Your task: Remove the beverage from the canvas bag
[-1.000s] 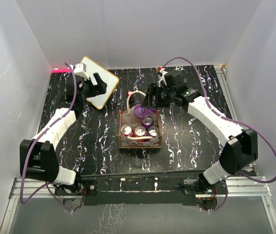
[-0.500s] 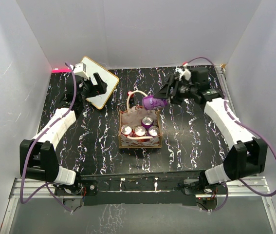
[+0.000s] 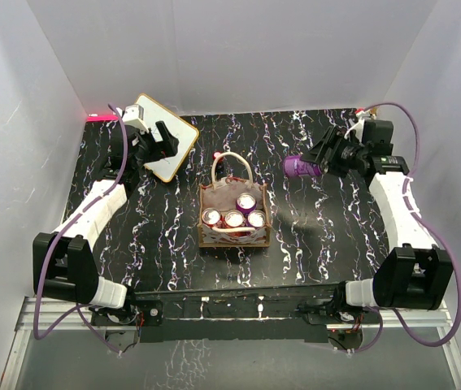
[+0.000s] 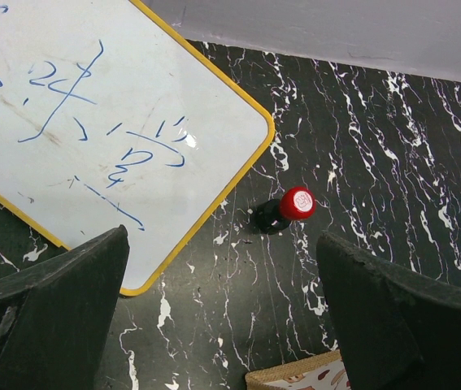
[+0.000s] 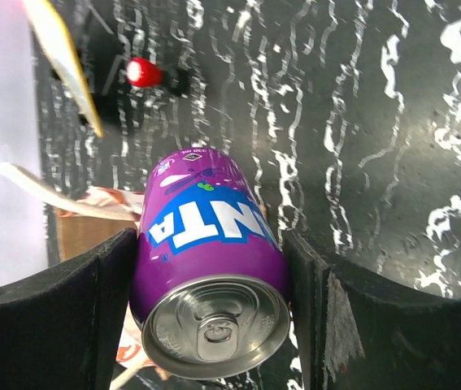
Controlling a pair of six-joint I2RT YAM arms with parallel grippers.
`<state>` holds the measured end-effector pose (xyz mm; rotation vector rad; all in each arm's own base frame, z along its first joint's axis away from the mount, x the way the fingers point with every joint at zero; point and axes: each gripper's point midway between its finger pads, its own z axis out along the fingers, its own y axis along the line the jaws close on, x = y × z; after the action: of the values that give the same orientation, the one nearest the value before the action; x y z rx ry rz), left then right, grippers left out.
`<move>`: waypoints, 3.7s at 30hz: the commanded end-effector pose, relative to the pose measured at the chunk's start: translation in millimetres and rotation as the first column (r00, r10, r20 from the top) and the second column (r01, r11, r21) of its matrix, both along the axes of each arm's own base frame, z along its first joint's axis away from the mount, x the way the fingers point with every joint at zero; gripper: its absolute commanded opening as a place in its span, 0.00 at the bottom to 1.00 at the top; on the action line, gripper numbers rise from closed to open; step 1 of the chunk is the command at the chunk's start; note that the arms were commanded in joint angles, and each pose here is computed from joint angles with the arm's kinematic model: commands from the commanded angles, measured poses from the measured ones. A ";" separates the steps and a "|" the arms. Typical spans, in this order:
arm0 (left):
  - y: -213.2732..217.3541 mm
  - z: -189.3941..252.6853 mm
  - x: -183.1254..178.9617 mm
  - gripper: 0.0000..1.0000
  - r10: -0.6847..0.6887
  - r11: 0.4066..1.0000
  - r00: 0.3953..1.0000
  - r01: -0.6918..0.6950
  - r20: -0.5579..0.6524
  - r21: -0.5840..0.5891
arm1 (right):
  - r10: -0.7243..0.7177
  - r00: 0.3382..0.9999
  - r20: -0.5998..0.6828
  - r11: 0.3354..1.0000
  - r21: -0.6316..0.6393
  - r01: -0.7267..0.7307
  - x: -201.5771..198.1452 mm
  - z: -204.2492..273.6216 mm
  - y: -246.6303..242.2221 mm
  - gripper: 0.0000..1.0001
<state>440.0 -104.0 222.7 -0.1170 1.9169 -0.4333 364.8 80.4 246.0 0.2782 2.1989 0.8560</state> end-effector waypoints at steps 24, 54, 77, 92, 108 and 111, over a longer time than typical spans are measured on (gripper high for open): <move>6.0 36.8 0.8 0.97 0.012 1.000 0.996 -0.013 0.086 0.003 | -0.011 0.961 -0.277 0.832 -0.535 -0.145 59.8 -120.9 1.2 0.08; 5.4 43.9 -4.9 0.97 0.005 1.000 0.995 -0.004 0.103 -0.008 | 0.018 0.950 -0.311 0.628 -0.736 -0.253 89.5 -133.1 45.0 0.73; 3.2 37.4 -2.5 0.97 -0.001 1.000 0.996 0.002 0.088 -0.014 | -0.005 0.985 0.170 0.802 -0.589 0.106 28.8 -19.1 33.2 0.99; 0.5 25.1 2.0 0.97 -0.008 1.000 0.999 0.009 0.052 -0.023 | 0.394 0.902 0.175 0.895 -0.298 -0.333 -41.5 39.3 158.5 0.99; 1.1 28.8 0.3 0.97 -0.005 1.000 0.998 0.007 0.061 -0.025 | 0.364 0.908 -0.208 0.797 -0.436 -0.419 -81.9 -35.7 215.8 0.98; 1.3 30.9 -0.4 0.97 -0.005 1.000 0.998 0.007 0.065 -0.026 | 0.264 0.931 -0.252 0.794 -0.492 -0.358 -77.1 -47.3 205.0 0.98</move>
<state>438.5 -102.6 229.6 -0.1230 1.9051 -0.4458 278.7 306.5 191.2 -0.4798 2.5524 0.5339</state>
